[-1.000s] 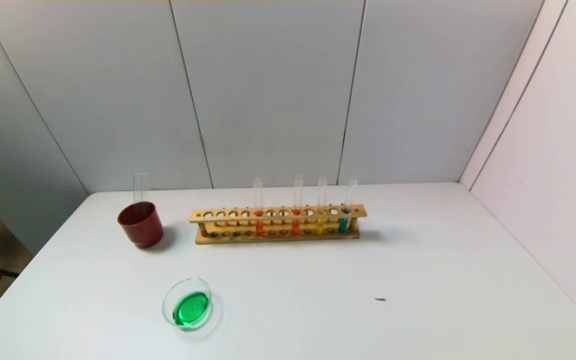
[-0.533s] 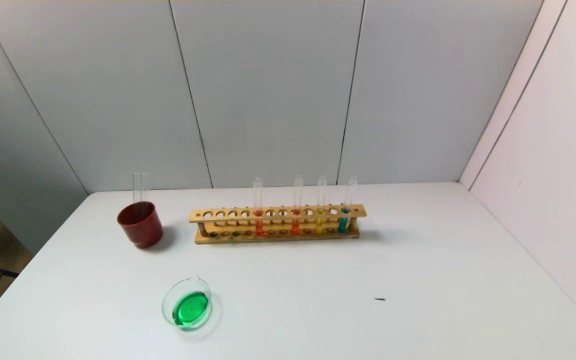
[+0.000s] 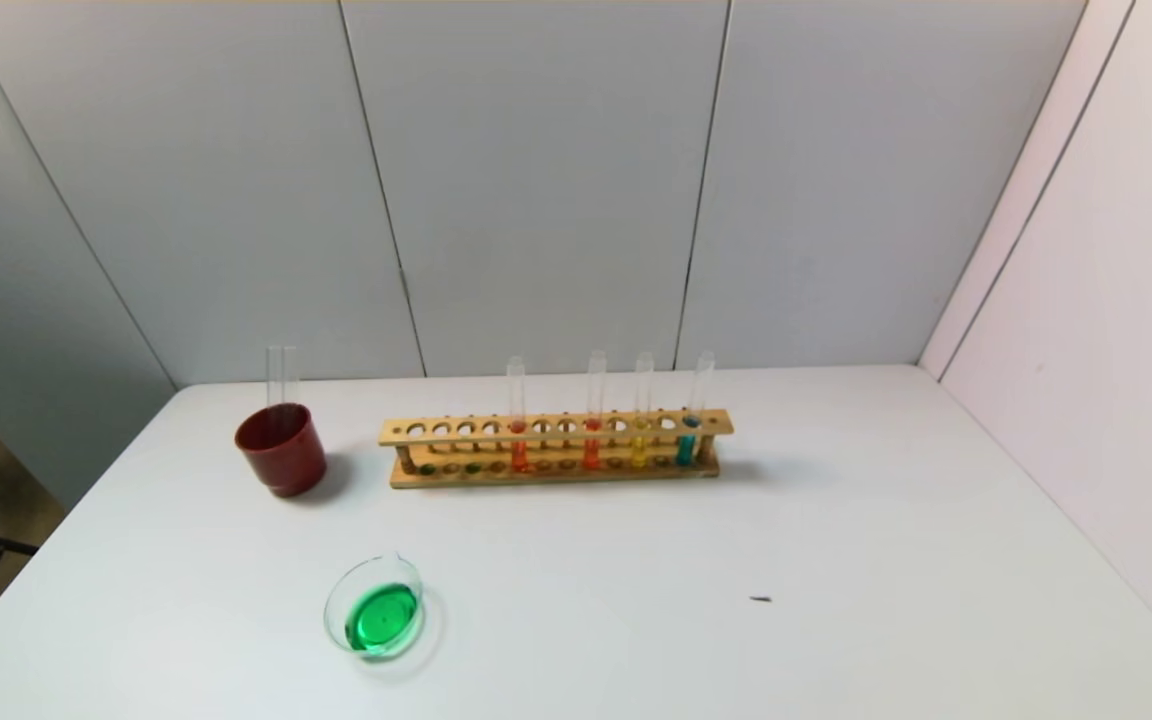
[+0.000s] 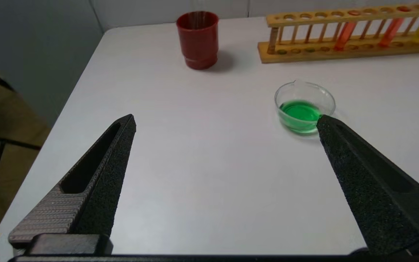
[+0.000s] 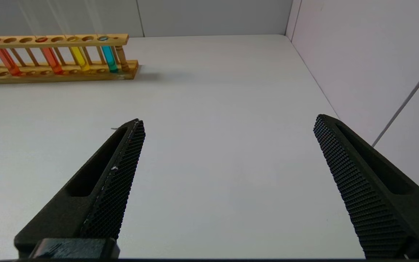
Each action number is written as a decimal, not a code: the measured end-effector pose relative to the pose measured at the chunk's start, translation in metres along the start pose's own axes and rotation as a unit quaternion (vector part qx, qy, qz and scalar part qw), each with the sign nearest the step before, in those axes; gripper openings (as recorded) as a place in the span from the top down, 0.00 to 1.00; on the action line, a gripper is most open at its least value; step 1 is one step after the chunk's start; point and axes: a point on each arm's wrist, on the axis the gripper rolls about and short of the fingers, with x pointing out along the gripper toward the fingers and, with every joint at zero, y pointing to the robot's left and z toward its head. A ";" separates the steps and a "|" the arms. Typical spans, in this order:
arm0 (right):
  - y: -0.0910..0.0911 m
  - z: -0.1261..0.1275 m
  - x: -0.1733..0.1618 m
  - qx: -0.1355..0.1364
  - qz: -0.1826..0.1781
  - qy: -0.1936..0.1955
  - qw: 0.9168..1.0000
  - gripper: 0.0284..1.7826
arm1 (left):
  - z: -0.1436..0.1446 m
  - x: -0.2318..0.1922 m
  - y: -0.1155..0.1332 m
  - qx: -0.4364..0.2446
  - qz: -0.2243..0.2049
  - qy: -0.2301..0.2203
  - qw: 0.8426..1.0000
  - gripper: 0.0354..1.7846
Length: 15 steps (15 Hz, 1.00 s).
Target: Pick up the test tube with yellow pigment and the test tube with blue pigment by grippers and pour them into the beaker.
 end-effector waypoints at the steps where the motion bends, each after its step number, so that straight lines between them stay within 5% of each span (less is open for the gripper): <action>1: 0.000 0.000 0.000 0.000 0.000 0.000 1.000 0.05 | -0.002 0.001 -0.001 0.000 -0.011 -0.008 1.000 0.02; 15: 0.000 0.000 0.000 0.000 0.000 0.000 1.000 0.05 | -0.011 0.006 0.000 -0.016 -0.003 -0.013 1.000 0.02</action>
